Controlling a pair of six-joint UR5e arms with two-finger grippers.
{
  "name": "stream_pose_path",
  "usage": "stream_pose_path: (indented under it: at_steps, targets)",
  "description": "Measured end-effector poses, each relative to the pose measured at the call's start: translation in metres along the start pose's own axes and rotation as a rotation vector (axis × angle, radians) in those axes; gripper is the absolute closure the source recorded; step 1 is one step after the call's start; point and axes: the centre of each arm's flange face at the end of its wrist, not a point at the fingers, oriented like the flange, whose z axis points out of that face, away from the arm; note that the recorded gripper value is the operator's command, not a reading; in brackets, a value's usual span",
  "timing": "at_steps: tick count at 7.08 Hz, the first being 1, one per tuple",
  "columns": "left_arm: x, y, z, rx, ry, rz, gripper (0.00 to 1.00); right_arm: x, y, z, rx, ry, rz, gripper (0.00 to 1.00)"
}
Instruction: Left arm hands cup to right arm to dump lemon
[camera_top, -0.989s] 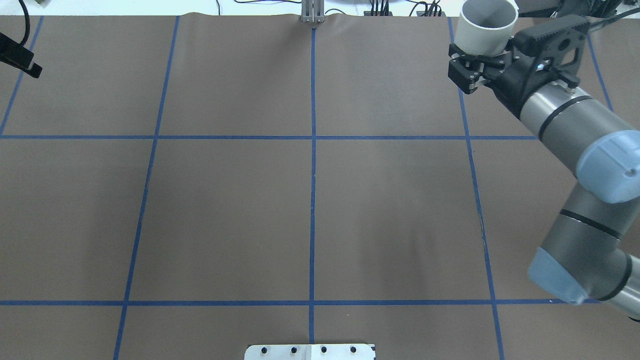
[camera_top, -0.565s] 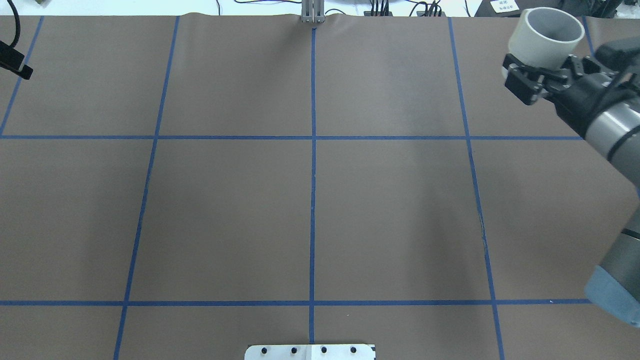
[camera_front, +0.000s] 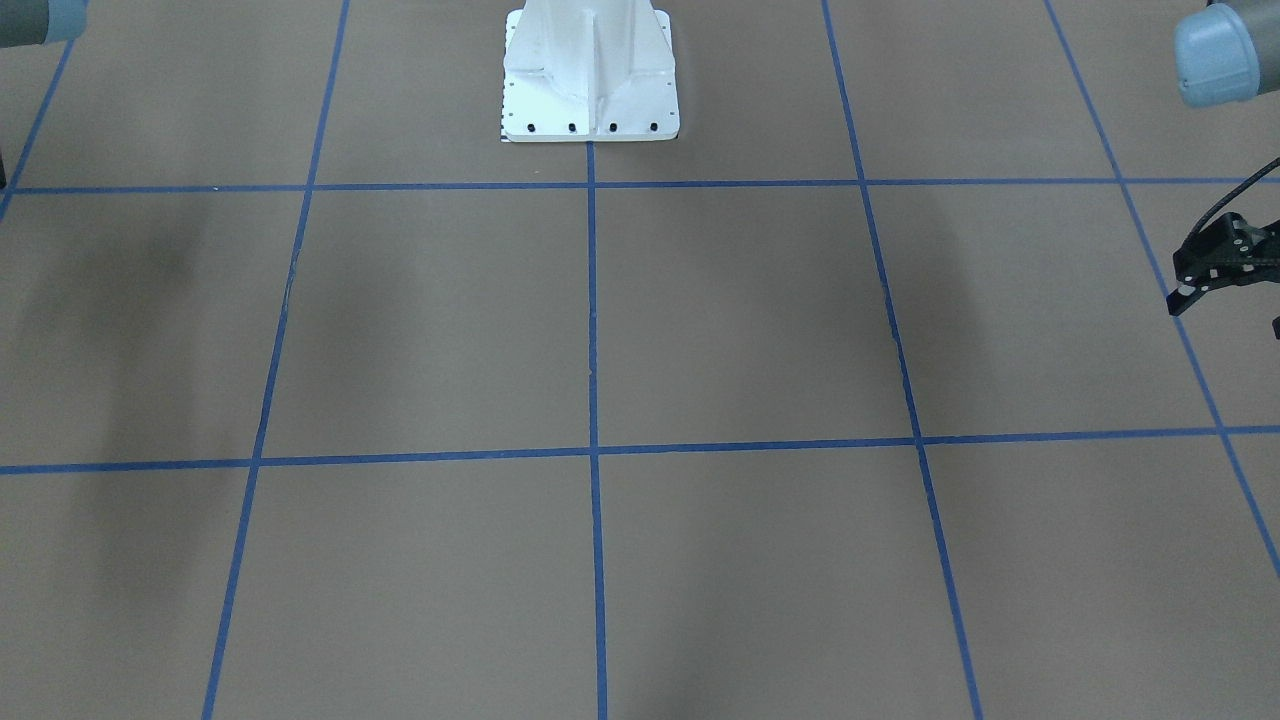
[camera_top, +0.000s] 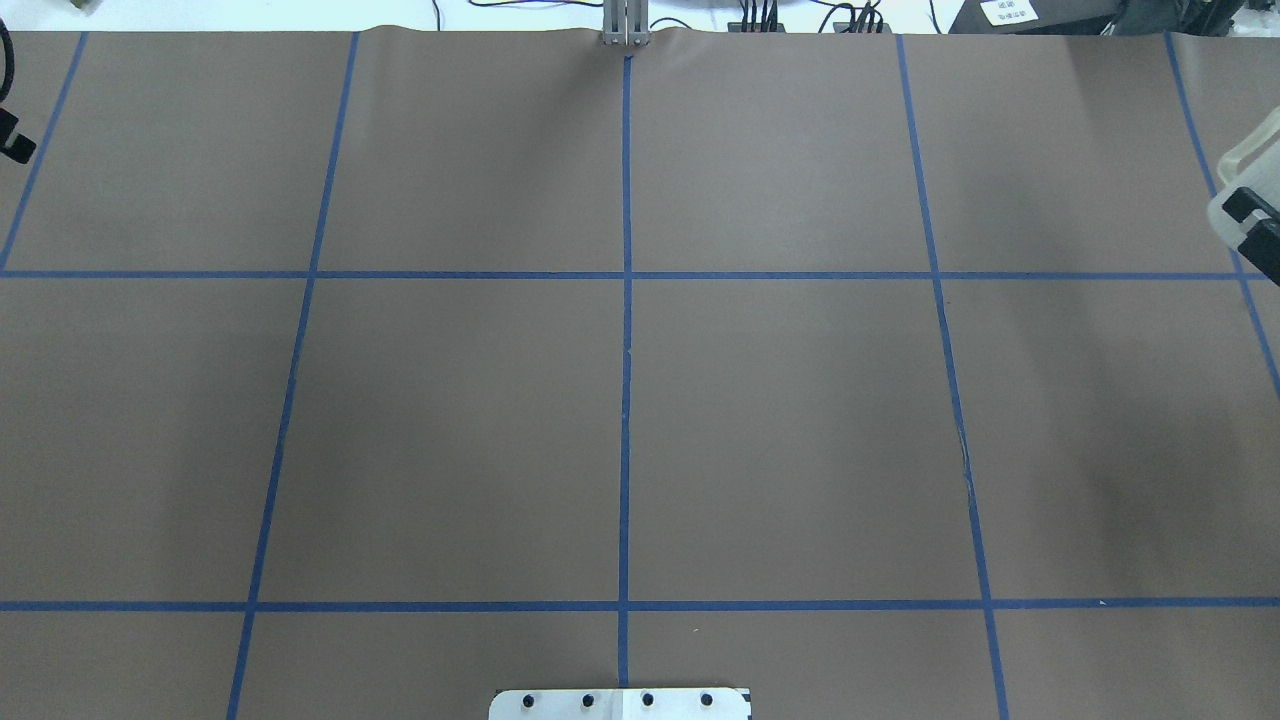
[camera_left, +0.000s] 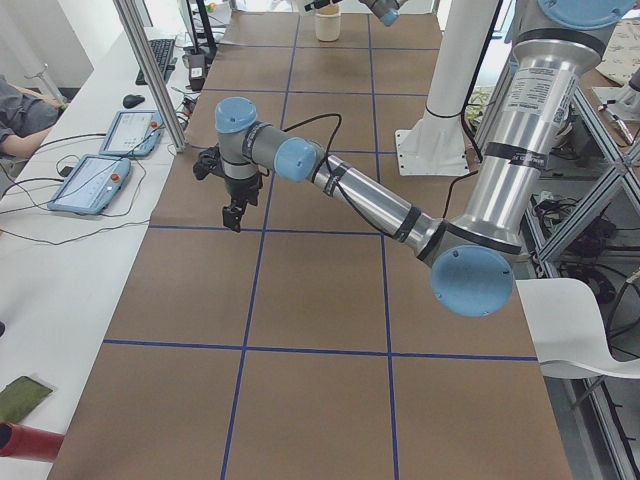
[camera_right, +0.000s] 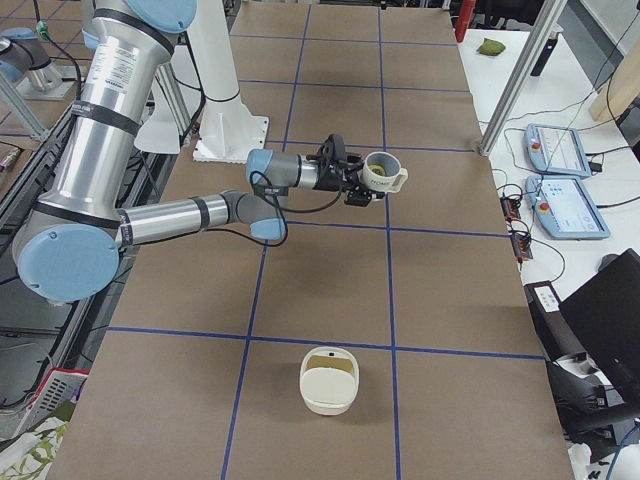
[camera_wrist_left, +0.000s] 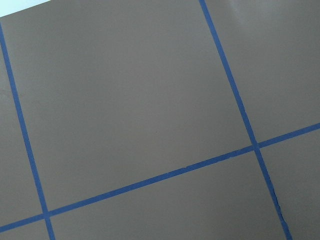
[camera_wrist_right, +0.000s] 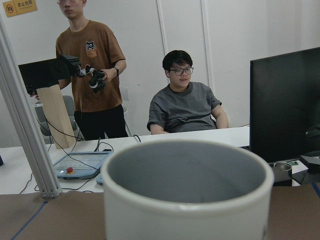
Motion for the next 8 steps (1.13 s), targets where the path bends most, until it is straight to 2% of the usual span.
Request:
stream_pose_path:
  at_steps: [3, 6, 8]
  targets:
    - [0.002, -0.002, -0.001, 0.003, 0.001, 0.001, 0.00, 0.098, 0.027, -0.030, 0.065, -0.033, 0.275, 1.00]
    - [0.005, -0.005, -0.004, 0.010, 0.002, 0.004, 0.00, 0.178, 0.037, -0.062, 0.050, -0.069, 0.556, 1.00]
    - [0.007, -0.006, -0.006, 0.014, 0.002, 0.006, 0.00, 0.206, 0.039, -0.082, 0.049, -0.101, 0.754, 1.00]
